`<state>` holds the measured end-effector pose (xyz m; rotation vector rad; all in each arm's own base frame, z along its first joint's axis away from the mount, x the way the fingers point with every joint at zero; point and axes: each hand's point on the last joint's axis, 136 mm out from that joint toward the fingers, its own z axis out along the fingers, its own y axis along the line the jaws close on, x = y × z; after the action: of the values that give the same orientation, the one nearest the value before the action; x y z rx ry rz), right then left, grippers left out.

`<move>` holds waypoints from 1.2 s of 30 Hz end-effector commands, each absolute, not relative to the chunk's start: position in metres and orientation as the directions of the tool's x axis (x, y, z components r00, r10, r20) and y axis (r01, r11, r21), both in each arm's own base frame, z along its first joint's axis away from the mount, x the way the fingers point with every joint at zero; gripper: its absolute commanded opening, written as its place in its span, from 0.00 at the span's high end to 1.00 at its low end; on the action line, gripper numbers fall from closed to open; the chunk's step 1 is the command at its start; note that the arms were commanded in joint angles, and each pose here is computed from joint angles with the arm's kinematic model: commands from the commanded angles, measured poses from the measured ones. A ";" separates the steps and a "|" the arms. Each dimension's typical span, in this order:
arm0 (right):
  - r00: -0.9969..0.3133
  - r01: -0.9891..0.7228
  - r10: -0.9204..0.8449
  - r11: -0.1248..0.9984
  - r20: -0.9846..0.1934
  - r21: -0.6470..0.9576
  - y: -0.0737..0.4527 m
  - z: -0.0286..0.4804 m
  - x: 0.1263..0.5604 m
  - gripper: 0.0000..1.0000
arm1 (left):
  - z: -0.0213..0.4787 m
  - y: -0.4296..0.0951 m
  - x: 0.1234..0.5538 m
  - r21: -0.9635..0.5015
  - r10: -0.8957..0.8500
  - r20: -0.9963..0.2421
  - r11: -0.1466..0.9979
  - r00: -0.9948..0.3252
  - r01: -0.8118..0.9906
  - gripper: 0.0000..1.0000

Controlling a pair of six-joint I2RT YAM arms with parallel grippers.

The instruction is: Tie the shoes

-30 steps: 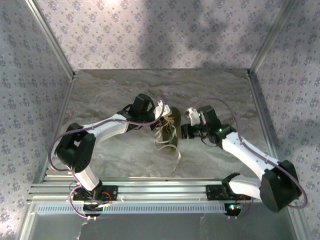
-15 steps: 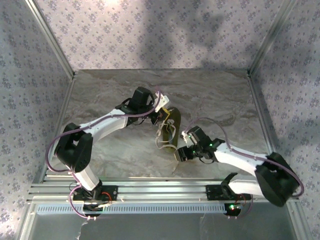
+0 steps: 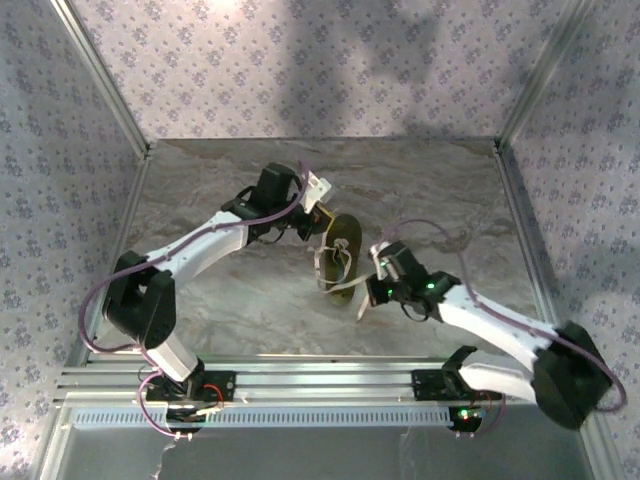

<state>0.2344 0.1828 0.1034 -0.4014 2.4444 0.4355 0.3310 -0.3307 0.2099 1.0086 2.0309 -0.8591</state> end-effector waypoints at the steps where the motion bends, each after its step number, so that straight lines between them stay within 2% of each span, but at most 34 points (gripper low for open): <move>1: -0.745 -0.205 -0.020 0.958 -0.667 0.201 0.137 0.145 0.250 1.00 | 0.260 -0.320 0.340 -0.272 0.269 -0.852 0.506 -0.450 0.818 1.00; 3: -0.738 -0.127 0.045 0.971 -0.673 0.204 0.116 0.162 0.257 1.00 | 0.269 -0.312 0.348 -0.288 0.231 -0.856 0.528 -0.462 0.799 1.00; 7: -0.730 -0.075 0.073 0.980 -0.679 0.186 0.093 0.181 0.274 1.00 | 0.271 -0.296 0.356 -0.266 0.229 -0.858 0.568 -0.460 0.779 1.00; 16: -0.718 0.048 0.160 0.982 -0.677 0.180 0.040 0.197 0.308 1.00 | 0.244 -0.223 0.374 -0.266 0.193 -0.806 0.727 -0.560 0.633 1.00; 24: -0.760 0.092 0.200 0.975 -0.618 0.203 0.022 0.167 0.324 1.00 | 0.198 -0.134 0.375 -0.301 0.042 -0.727 0.878 -0.685 0.373 1.00; 30: -0.775 0.209 0.255 0.967 -0.578 0.146 -0.009 0.136 0.315 1.00 | 0.161 -0.089 0.359 -0.352 -0.091 -0.650 0.916 -0.754 0.194 1.00; 36: -0.780 0.300 0.333 0.942 -0.529 0.151 -0.034 0.106 0.312 1.00 | 0.129 -0.067 0.344 -0.375 -0.151 -0.570 0.922 -0.807 0.092 1.00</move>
<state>0.3109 -0.0243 0.1181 0.4119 2.5108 0.1025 0.3512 -0.0752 0.1334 0.0273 2.4337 -0.5163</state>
